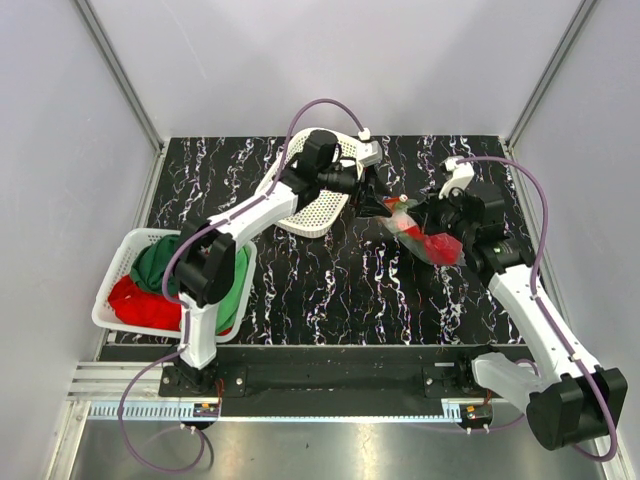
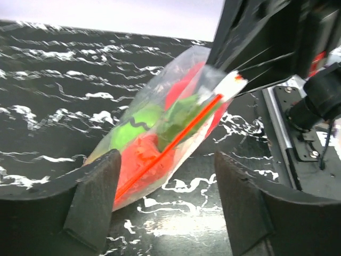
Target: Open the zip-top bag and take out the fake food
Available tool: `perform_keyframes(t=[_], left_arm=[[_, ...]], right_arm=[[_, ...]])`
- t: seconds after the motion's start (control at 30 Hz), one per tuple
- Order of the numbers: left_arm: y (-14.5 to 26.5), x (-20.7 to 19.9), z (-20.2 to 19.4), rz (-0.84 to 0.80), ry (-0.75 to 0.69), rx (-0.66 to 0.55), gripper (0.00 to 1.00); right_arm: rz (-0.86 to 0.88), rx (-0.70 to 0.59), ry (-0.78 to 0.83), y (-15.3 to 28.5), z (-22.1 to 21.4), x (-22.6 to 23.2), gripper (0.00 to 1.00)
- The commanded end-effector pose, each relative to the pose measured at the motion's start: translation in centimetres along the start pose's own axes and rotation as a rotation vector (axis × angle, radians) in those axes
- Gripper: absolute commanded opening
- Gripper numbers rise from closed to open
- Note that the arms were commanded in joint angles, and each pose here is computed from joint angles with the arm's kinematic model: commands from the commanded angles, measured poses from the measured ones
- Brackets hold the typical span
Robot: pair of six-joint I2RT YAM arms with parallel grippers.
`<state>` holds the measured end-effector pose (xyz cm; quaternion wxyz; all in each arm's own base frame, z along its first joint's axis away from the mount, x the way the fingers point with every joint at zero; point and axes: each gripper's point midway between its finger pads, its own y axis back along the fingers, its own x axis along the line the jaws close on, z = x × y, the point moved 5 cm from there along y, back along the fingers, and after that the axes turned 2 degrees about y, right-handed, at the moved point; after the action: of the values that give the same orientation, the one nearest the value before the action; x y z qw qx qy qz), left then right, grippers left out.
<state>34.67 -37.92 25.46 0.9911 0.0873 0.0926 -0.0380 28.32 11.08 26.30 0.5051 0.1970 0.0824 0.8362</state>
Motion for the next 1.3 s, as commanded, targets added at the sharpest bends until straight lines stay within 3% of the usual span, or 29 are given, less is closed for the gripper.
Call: perform_keyframes(t=[0.0, 0.07, 0.17, 0.27, 0.3, 0.33, 0.43, 0.6, 0.73, 0.77, 0.83, 0.9, 1.0, 1.27], left_arm=[[-0.9, -0.2, 2.9, -0.081, -0.091, -0.11, 0.64], [-1.3, 0.3, 2.0, -0.097, -0.065, -0.1, 0.49], [-1.5, 0.1, 1.7, -0.11, -0.038, -0.104, 0.37], [-1.4, -0.8, 1.7, -0.12, -0.034, -0.108, 0.19], [-1.5, -1.1, 1.3, -0.117, -0.017, -0.101, 0.07], [-1.4, -1.4, 1.3, -0.117, -0.014, -0.101, 0.06], [-1.3, -2.7, 1.6, -0.125, -0.007, -0.121, 0.04], [-1.5, -4.1, 1.3, -0.126, 0.001, -0.133, 0.02], [-1.4, -4.6, 1.3, -0.132, 0.013, -0.142, 0.01], [-1.3, -4.7, 1.2, -0.134, 0.019, -0.138, 0.0], [-0.9, -5.4, 1.7, -0.151, 0.013, -0.139, 0.02], [-0.6, -5.9, 1.8, -0.155, 0.011, -0.141, 0.26], [-0.2, -7.1, 3.2, -0.189, -0.013, -0.179, 0.49], [-0.7, -7.7, 4.8, -0.217, -0.014, -0.283, 0.54]], right_arm=[[0.063, -0.037, -0.018, 0.8, 0.8, 1.2, 0.0], [0.086, -0.029, -0.031, 1.0, 0.6, 1.5, 0.0], [0.097, -0.022, -0.048, 1.5, 0.3, 1.8, 0.04], [0.097, -0.014, -0.052, 2.0, 0.2, 2.0, 0.22], [0.091, -0.01, -0.047, 2.2, 0.1, 1.9, 0.26], [0.087, -0.014, -0.042, 2.3, 0.2, 1.9, 0.37], [0.079, -0.021, -0.031, 2.5, 0.3, 1.9, 0.46], [0.053, -0.018, -0.023, 1.8, 0.6, 1.4, 0.44], [0.052, -0.003, -0.025, 1.3, 0.3, 1.2, 0.18], [0.052, -0.005, -0.023, 1.3, 0.2, 1.2, 0.04], [0.054, -0.007, -0.025, 1.4, 0.2, 1.2, 0.0], [0.072, -0.011, -0.024, 1.7, 0.3, 1.5, 0.0], [0.105, -0.012, -0.037, 2.1, 0.2, 2.1, 0.0], [0.181, 0.02, -0.065, 3.0, 0.3, 3.4, 0.0]])
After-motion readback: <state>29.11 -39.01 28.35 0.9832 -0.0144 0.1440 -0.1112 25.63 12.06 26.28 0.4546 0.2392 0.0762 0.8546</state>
